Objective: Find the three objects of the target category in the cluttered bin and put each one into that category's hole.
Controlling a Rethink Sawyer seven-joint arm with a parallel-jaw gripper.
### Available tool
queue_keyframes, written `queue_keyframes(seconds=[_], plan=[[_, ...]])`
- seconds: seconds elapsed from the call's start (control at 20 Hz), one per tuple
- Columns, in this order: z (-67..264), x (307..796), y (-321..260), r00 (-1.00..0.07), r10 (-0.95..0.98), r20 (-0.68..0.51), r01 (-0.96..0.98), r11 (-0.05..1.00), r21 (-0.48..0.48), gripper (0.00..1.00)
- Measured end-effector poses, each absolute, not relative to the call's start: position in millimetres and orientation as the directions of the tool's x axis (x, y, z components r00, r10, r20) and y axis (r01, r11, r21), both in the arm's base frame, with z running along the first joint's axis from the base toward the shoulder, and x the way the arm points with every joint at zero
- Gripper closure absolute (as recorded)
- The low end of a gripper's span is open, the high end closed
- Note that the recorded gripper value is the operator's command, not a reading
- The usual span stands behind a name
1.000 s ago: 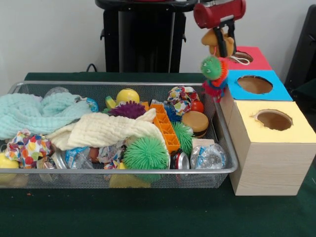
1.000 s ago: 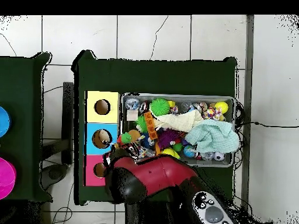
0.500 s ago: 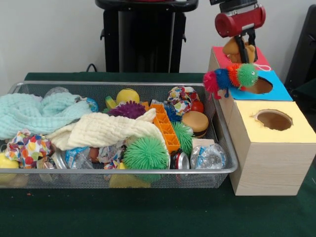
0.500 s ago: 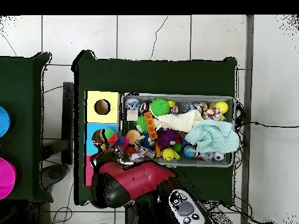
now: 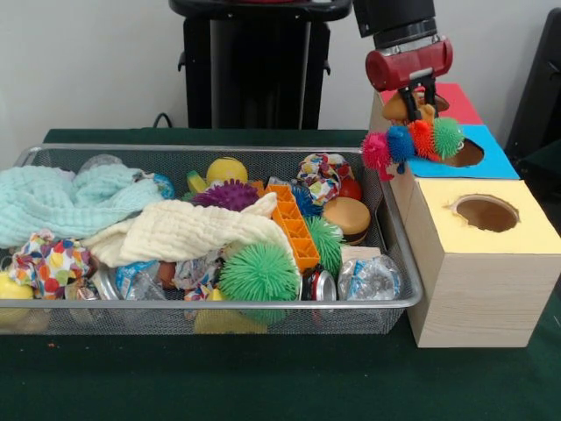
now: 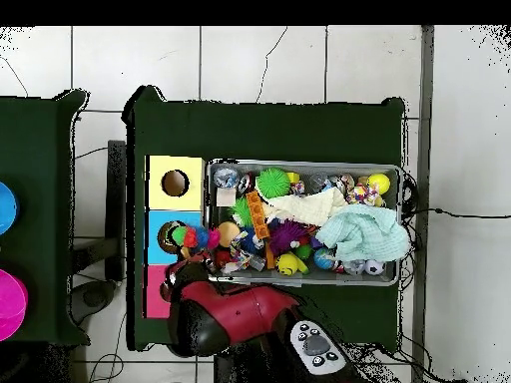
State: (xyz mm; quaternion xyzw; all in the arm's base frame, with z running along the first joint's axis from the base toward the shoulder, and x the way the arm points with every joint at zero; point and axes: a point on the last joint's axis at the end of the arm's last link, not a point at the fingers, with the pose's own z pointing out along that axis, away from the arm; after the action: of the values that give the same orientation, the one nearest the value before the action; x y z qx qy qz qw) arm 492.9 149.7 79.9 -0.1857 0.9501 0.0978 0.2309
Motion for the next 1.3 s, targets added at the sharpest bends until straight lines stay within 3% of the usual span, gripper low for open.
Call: queue_keyframes(seconds=[0.55,1.3], plan=[[79,486,141,-0.817,-0.277,-0.505,-0.37,0.925,0.091,1.0],[99,433,98,-0.885,-0.199,-0.422,-0.255,0.964,0.08,1.0]])
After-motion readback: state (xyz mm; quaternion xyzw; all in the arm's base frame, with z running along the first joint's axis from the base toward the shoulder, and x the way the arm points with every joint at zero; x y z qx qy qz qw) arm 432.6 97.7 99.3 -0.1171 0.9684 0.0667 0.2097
